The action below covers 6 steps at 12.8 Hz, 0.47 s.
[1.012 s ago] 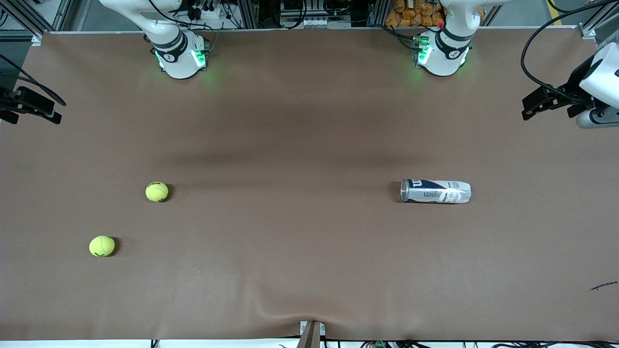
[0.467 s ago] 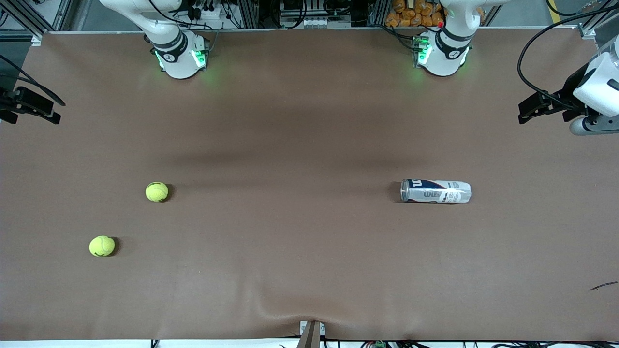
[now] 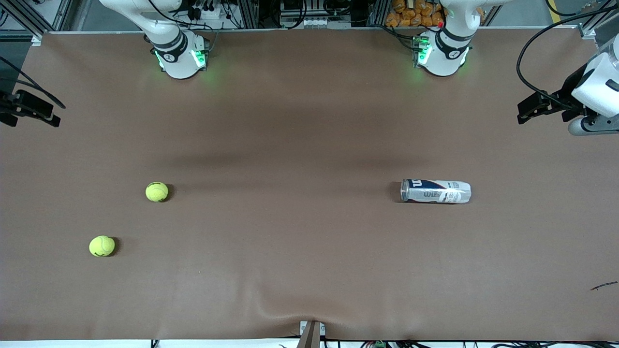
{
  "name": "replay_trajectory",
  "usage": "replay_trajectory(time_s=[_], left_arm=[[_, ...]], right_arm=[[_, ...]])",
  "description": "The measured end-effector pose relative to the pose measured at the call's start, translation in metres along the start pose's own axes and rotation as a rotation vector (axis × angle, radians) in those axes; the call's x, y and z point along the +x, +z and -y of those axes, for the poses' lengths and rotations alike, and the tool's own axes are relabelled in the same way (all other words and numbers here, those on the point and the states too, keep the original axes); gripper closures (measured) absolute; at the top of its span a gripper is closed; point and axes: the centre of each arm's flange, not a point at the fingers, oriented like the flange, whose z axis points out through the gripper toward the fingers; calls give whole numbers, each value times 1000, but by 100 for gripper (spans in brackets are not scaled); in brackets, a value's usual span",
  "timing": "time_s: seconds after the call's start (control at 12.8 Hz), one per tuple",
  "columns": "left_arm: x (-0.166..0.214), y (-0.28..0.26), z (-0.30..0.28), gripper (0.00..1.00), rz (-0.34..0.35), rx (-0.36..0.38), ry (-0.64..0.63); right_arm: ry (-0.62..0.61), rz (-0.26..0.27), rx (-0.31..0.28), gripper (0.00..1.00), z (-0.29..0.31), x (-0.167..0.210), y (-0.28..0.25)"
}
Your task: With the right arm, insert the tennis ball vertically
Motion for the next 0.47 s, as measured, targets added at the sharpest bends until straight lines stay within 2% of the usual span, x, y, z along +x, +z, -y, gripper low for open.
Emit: replay_trajectory(time_s=[0.31, 0.47], left_arm=[[0, 1, -1, 0, 4, 0, 6], [3, 9, -4, 0, 18, 2, 72]], right_arm=[[8, 1, -1, 0, -4, 9, 10], [9, 2, -1, 0, -5, 10, 11]])
